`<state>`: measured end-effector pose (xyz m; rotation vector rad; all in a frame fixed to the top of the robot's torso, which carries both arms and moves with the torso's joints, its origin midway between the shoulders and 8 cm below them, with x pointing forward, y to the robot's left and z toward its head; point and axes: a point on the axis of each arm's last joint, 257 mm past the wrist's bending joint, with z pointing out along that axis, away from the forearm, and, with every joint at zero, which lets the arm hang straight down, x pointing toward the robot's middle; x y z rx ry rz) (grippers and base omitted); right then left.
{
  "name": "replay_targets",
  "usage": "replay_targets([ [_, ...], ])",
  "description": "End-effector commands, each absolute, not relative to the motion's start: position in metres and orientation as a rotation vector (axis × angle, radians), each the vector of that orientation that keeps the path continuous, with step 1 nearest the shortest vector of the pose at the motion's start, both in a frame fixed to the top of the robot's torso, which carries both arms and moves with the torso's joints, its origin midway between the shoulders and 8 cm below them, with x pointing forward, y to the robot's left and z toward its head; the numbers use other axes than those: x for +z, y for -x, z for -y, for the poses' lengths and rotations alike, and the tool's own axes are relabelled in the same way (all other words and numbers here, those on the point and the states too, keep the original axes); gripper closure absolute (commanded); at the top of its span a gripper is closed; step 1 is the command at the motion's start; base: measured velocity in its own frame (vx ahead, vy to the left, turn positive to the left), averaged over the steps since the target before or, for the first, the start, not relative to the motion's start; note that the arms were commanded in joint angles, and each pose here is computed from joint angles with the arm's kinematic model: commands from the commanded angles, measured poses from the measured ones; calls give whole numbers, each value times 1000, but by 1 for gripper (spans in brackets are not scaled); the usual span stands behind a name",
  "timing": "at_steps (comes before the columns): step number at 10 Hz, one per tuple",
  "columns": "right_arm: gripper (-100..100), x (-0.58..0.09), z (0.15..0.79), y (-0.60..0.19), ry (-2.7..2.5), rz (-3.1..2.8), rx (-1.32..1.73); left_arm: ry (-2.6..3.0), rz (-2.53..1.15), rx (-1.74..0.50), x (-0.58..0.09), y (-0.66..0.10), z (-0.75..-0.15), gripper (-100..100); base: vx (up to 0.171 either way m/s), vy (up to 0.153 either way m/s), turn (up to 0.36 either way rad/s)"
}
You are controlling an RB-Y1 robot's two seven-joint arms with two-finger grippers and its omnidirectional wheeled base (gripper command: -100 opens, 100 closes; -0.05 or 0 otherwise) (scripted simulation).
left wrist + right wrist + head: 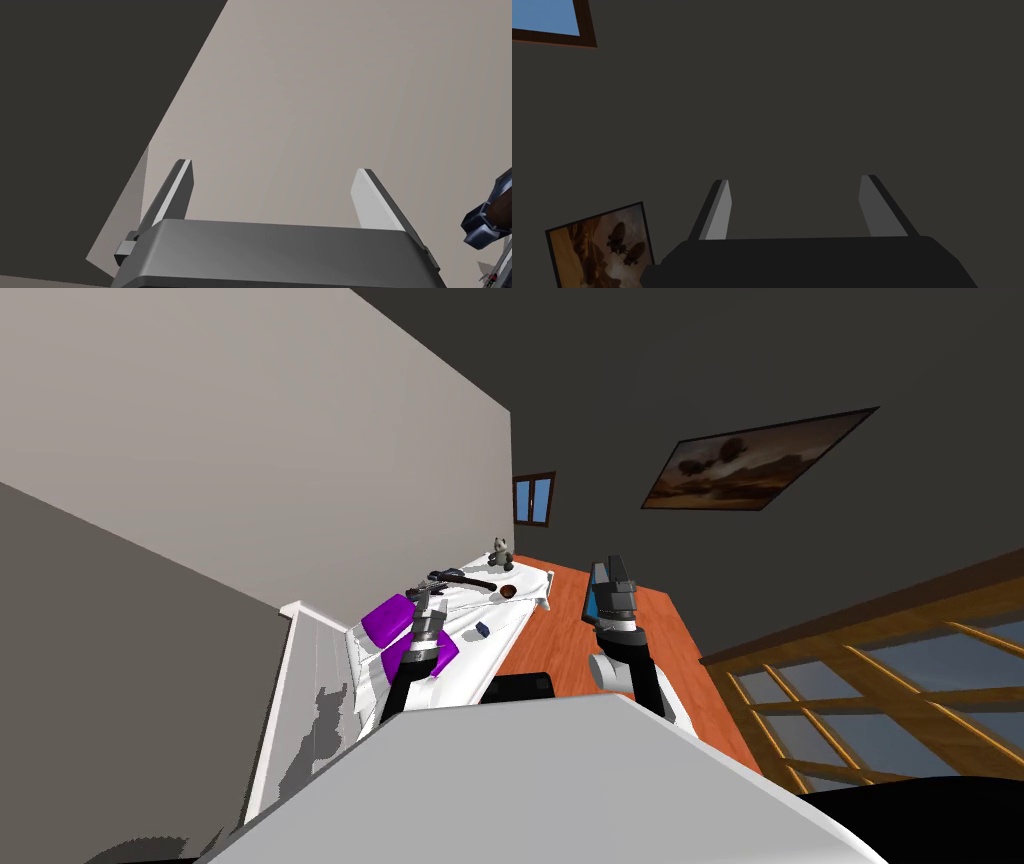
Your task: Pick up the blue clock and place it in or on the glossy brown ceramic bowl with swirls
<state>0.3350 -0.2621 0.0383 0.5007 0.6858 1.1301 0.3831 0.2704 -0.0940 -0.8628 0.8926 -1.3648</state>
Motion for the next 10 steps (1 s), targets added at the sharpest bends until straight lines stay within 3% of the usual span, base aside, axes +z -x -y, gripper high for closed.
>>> replay_targets([
  [1, 0, 38, 262, -335, -501, -686, 1130, 915, -958, -1340, -125, -390, -269, -100, 92, -123, 53],
  [10, 0, 38, 262, -335, -501, -686, 1130, 1146, -1243, -1188, -279, -387, -267, -100, 96, -91, 11],
])
